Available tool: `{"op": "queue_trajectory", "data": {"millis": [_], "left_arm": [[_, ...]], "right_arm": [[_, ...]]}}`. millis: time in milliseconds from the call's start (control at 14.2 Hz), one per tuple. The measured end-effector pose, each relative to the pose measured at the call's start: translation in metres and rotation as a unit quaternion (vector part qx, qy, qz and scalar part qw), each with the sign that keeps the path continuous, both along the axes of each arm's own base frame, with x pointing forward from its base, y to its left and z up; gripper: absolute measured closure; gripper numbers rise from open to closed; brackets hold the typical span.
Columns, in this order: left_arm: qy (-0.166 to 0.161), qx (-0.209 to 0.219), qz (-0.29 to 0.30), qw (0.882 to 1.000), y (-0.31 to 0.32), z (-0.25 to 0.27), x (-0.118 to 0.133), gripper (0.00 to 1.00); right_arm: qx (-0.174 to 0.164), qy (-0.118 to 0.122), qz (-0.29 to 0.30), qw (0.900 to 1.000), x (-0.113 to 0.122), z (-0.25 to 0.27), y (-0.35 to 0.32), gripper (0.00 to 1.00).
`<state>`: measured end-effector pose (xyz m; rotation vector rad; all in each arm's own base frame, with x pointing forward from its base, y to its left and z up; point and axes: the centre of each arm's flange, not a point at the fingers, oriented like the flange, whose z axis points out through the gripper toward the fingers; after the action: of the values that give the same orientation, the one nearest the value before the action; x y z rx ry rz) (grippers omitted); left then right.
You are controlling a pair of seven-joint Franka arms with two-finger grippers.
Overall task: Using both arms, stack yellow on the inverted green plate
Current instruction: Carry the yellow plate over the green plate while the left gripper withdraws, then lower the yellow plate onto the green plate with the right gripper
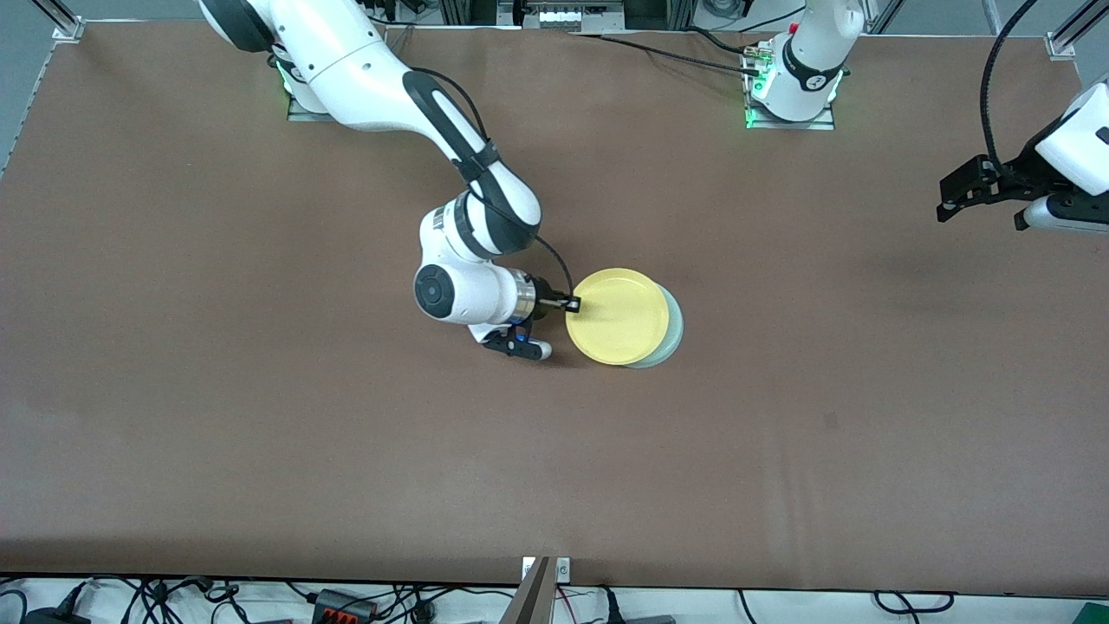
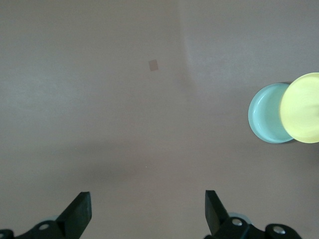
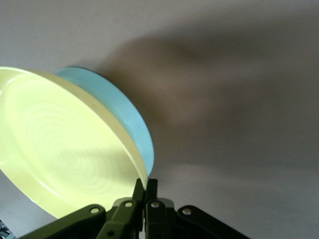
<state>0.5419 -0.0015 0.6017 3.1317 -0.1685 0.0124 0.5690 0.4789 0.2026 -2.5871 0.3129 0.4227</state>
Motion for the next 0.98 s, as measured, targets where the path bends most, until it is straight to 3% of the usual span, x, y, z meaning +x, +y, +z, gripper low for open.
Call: {"op": "queue_trajectory", "data": {"millis": [351,633,984], "left_arm": [[0.003,0.000,-0.005,1.000,-0.005,-0.003,0.000,0.00],[0.006,0.000,-0.005,1.000,-0.006,-0.004,-0.001,0.00],[0.006,0.000,-0.006,1.000,-0.006,-0.004,-0.001,0.00]], "right_arm": [[-0.021,-0.019,0.002,1.000,-0.017,-0.015,0.025,0.97],[-0.041,-0.032,0.010,0.999,-0.017,-0.015,0.025,0.97],[-0.043,-0.038,0.005,0.998,-0.015,-0.015,0.025,0.97]]}}
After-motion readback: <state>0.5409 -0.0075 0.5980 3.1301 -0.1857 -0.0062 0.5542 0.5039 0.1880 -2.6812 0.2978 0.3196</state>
